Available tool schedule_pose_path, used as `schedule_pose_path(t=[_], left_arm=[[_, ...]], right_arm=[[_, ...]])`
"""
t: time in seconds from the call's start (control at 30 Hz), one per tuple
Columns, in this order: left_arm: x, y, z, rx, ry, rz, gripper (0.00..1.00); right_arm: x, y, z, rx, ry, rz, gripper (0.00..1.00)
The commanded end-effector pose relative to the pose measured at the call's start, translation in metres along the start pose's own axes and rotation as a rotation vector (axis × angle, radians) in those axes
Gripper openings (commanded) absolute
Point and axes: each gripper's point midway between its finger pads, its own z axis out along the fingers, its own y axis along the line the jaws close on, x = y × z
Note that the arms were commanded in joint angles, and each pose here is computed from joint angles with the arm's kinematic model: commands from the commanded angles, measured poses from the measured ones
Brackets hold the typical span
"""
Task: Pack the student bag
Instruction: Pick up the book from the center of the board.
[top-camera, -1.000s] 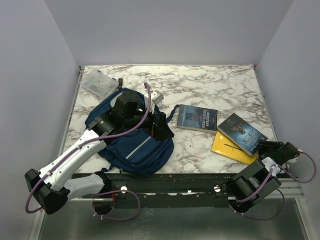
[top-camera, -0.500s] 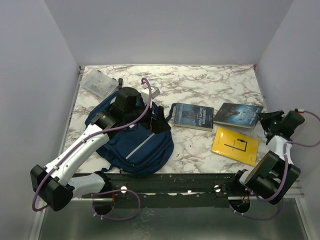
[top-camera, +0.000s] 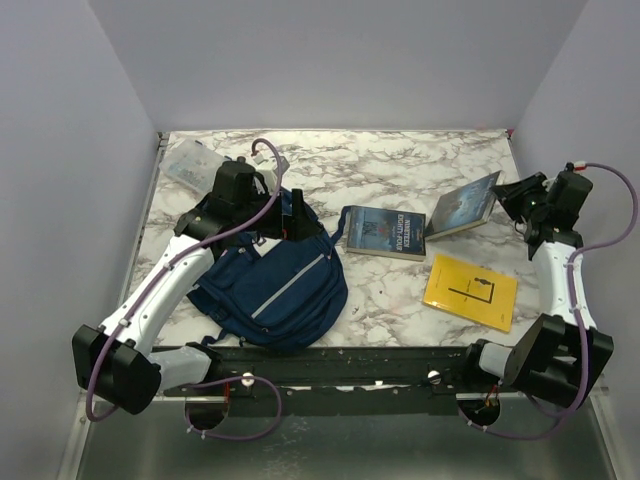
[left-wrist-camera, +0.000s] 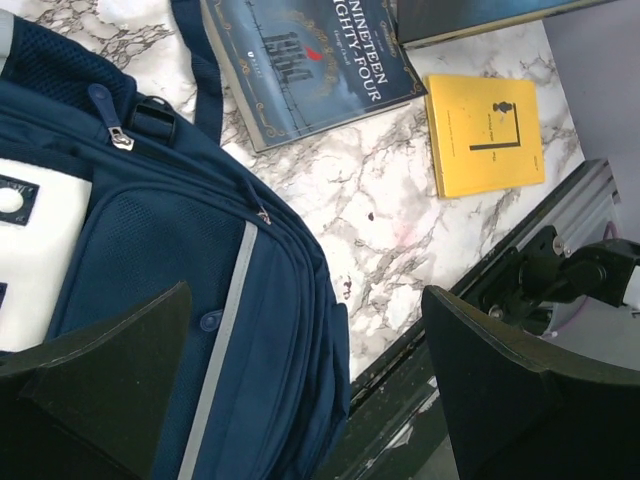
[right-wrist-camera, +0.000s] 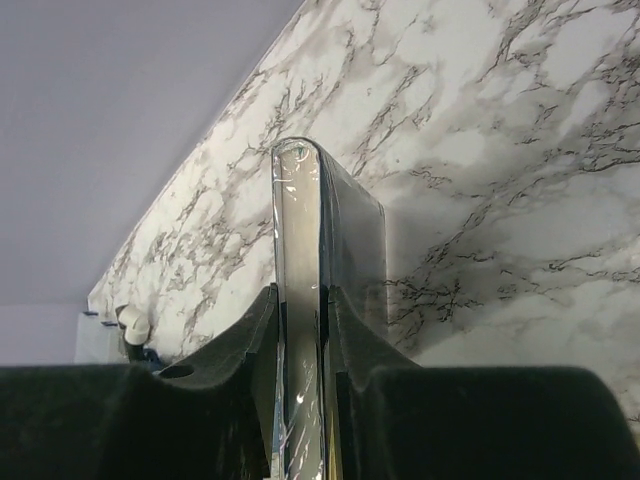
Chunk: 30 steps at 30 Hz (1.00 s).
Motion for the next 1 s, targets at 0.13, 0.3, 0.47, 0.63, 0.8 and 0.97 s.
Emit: schedule_pose_path(t=[0.13,0.3,0.47,0.63,0.8,0.97], left_arm=[[-0.004,0.003,0.001,0.036,-0.002,-0.058,0.98],[-0.005,0.001,0.000,0.047,-0.006,-0.056,0.98],[-0.005,-0.002,-0.001,0.062,-0.004,-0.057,0.98],[-0.005,-0.004,-0.002,0.075,-0.006,-0.056,0.98],[-0.005,-0.004,-0.001,0.080,-0.004,-0.061,0.98],[-0.006,-0.004,-0.002,0.084,-0.005,-0.063,0.98]], right_arm=[[0.010,0.037,0.000,-0.072,0.065,-0.058,0.01],[0.040,0.027,0.015,0.004,0.133,-0.152,0.01],[0.059,0.020,0.023,0.104,0.211,-0.266,0.22],[0.079,0.032,0.027,0.072,0.280,-0.296,0.28],[0.098,0.052,0.029,0.054,0.326,-0.366,0.30],[0.124,0.063,0.030,0.034,0.384,-0.404,0.36]])
